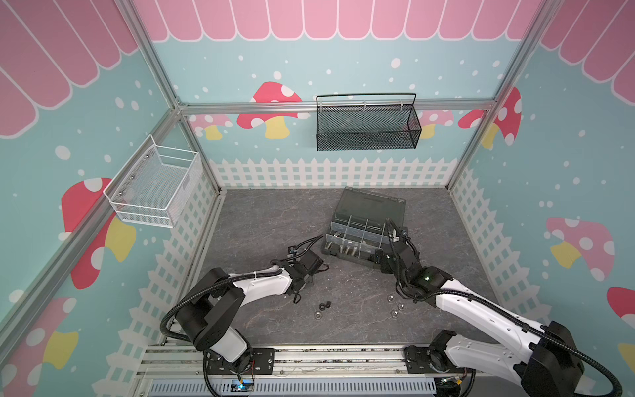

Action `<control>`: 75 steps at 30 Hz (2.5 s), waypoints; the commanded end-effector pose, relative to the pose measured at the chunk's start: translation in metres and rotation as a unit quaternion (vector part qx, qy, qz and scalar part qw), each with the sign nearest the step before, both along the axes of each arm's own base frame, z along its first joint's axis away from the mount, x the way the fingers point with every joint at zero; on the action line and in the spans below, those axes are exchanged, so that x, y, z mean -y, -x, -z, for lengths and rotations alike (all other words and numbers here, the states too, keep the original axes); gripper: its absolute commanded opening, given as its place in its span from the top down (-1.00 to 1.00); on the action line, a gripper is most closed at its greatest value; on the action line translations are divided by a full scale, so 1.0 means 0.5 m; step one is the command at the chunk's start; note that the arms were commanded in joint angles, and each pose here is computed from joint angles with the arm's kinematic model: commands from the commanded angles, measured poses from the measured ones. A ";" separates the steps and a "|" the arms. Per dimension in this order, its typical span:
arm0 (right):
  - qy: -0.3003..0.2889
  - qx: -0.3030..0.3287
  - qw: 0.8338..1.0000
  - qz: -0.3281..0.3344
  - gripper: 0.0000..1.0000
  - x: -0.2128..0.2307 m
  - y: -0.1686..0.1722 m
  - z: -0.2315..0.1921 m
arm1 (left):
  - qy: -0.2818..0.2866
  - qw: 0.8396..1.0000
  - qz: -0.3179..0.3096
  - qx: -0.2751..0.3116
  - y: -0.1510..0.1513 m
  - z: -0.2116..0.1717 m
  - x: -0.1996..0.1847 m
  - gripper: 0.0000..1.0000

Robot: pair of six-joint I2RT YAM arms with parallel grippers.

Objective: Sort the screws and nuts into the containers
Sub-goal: 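Lower the left gripper onto another silver wing nut and close it, then lift the wing nut with the left gripper and carry it over the organizer, then open the left gripper to drop the wing nut beside the first one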

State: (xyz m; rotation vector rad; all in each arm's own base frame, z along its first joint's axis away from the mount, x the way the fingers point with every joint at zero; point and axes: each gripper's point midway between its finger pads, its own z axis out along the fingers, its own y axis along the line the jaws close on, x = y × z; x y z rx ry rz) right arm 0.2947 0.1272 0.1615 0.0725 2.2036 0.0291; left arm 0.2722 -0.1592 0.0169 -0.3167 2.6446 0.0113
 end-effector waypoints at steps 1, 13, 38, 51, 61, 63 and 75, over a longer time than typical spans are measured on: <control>0.004 0.000 1.000 0.010 -0.95 0.009 0.001 0.003 | 0.005 0.999 -0.009 -0.042 0.029 0.036 -0.006 0.70; 0.002 0.005 1.000 0.012 -0.96 0.013 0.004 0.001 | 0.032 0.999 -0.019 -0.012 0.011 -0.008 0.006 0.84; 0.009 0.001 1.000 0.021 -0.96 0.005 -0.013 -0.006 | 0.088 0.988 0.056 0.113 -0.184 -0.242 0.164 0.86; 0.001 -0.007 1.000 0.021 -0.96 -0.007 -0.021 -0.001 | 0.101 0.982 0.094 0.126 -0.330 -0.253 0.271 0.86; 0.008 -0.010 1.000 0.024 -0.96 -0.007 -0.025 0.003 | 0.127 0.981 0.093 0.109 -0.382 -0.223 0.307 0.86; 0.009 -0.011 1.000 0.025 -0.96 -0.006 -0.025 0.005 | 0.129 0.981 0.093 0.108 -0.385 -0.222 0.310 0.86; 0.017 -0.014 0.999 0.024 -0.96 -0.002 -0.021 0.011 | 0.136 0.983 0.086 0.093 -0.394 -0.199 0.321 0.87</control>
